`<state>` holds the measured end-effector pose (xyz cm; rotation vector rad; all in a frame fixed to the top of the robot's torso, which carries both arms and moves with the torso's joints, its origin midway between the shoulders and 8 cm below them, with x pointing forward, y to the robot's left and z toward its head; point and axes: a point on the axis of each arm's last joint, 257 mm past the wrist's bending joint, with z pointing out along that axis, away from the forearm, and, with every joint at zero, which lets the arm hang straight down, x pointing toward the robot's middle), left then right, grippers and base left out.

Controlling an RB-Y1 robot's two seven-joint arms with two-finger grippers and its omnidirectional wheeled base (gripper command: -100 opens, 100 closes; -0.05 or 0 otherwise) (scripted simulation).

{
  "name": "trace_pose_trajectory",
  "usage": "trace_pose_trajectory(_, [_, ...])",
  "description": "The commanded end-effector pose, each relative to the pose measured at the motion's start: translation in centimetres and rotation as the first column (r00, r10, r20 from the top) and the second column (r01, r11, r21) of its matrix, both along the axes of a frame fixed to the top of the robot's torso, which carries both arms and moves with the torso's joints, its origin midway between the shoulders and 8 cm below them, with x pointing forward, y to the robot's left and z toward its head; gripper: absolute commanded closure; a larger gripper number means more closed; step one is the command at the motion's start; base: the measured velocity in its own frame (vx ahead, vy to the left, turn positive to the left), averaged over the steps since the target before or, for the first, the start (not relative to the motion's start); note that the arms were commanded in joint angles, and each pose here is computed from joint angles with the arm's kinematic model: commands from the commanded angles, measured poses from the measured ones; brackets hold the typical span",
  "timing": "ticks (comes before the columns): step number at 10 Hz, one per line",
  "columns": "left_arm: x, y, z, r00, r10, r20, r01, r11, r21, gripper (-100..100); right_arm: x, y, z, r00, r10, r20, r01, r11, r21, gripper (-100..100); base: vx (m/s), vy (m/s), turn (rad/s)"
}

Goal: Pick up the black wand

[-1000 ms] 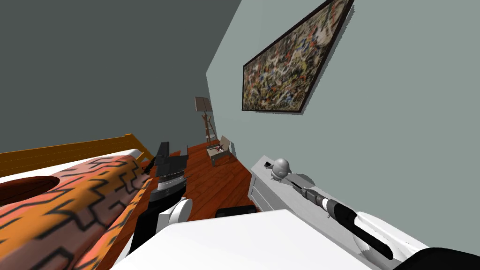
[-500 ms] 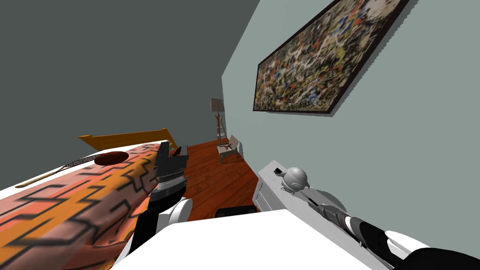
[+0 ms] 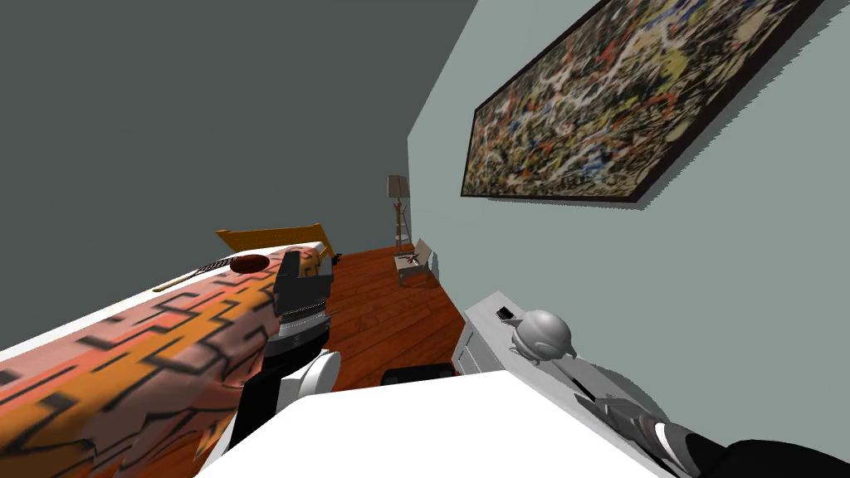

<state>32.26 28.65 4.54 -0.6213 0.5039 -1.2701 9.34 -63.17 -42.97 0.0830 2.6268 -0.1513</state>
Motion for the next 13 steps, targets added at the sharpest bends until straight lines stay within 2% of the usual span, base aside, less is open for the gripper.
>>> trace_pose_trajectory(1, [0.0,0.0,0.0,1.000,0.000,0.000,0.000,1.000,0.000,0,-3.4,-0.8,-0.5,0.998,0.005,-0.070,-0.007,1.000,-0.022,-100,0.001,-0.002,0.304])
trace_pose_trajectory(2, [0.0,0.0,0.0,1.000,0.000,0.000,0.000,1.000,0.000,0,-6.6,-1.3,-1.0,0.991,0.011,-0.136,-0.016,0.999,-0.036,-100,0.009,-0.020,0.480])
trace_pose_trajectory(4, [0.0,0.0,0.0,1.000,0.000,0.000,0.000,1.000,0.000,0,-6.6,-1.3,-1.0,0.991,0.011,-0.136,-0.016,0.999,-0.036,-100,0.007,-0.022,0.064])
trace_pose_trajectory(7, [0.0,0.0,0.0,1.000,0.000,0.000,0.000,1.000,0.000,0,-15.4,-1.7,-1.7,0.952,0.029,-0.306,-0.045,0.998,-0.046,-100,0.003,-0.024,0.366])
trace_pose_trajectory(8, [0.0,0.0,0.0,1.000,0.000,0.000,0.000,1.000,0.000,0,-15.4,-1.7,-1.7,0.952,0.029,-0.306,-0.045,0.998,-0.046,-100,0.006,-0.037,0.120])
trace_pose_trajectory(11, [0.0,0.0,0.0,1.000,0.000,0.000,0.000,1.000,0.000,0,-21.9,-1.1,-1.9,0.907,0.044,-0.419,-0.062,0.998,-0.029,-100,0.004,-0.024,0.203])
trace_pose_trajectory(12, [0.0,0.0,0.0,1.000,0.000,0.000,0.000,1.000,0.000,0,-24.3,-0.6,-1.9,0.888,0.051,-0.457,-0.066,0.998,-0.016,-100,0.002,-0.027,0.276])
trace_pose_trajectory(13, [0.0,0.0,0.0,1.000,0.000,0.000,0.000,1.000,0.000,0,-22.6,-1.3,-1.7,0.900,0.046,-0.433,-0.063,0.998,-0.025,-100,0.001,-0.016,0.064])
